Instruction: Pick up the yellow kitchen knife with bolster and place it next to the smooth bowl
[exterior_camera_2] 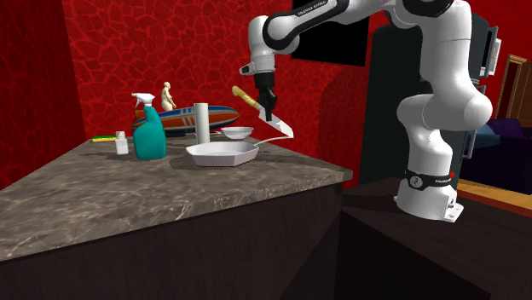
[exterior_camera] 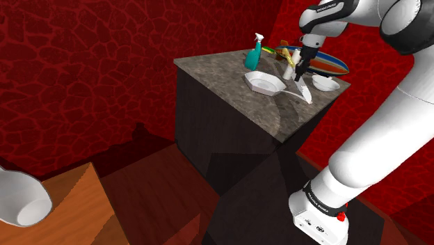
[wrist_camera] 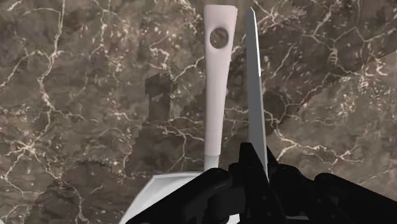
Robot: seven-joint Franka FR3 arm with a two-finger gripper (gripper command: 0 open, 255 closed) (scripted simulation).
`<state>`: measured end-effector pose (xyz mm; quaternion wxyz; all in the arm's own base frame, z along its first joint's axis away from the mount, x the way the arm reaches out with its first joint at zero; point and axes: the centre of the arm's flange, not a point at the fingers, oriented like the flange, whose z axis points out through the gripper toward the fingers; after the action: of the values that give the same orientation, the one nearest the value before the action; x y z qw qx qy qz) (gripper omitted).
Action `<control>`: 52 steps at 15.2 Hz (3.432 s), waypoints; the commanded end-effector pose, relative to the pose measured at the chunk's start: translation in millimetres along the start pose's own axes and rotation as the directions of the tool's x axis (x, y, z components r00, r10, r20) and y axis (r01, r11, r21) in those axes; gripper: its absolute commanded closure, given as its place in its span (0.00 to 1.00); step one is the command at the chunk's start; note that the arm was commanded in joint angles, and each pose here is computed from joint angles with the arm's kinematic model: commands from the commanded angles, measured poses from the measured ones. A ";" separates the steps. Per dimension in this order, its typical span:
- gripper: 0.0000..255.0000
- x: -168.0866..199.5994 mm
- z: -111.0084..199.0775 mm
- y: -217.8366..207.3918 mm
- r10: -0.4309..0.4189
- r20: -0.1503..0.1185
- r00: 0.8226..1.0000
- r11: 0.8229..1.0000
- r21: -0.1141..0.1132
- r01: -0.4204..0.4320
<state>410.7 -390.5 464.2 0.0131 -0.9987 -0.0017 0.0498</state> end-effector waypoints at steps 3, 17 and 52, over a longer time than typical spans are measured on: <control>1.00 -8.0 -1.4 50.7 -0.002 0.000 1.000 1.000 0.000 0.002; 1.00 -38.3 -3.1 232.9 -0.002 0.000 1.000 1.000 0.000 0.002; 0.00 -29.8 118.8 258.9 -0.002 0.000 1.000 1.000 0.000 0.002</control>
<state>369.8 -646.4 342.2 0.0130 -0.9987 -0.0028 0.0499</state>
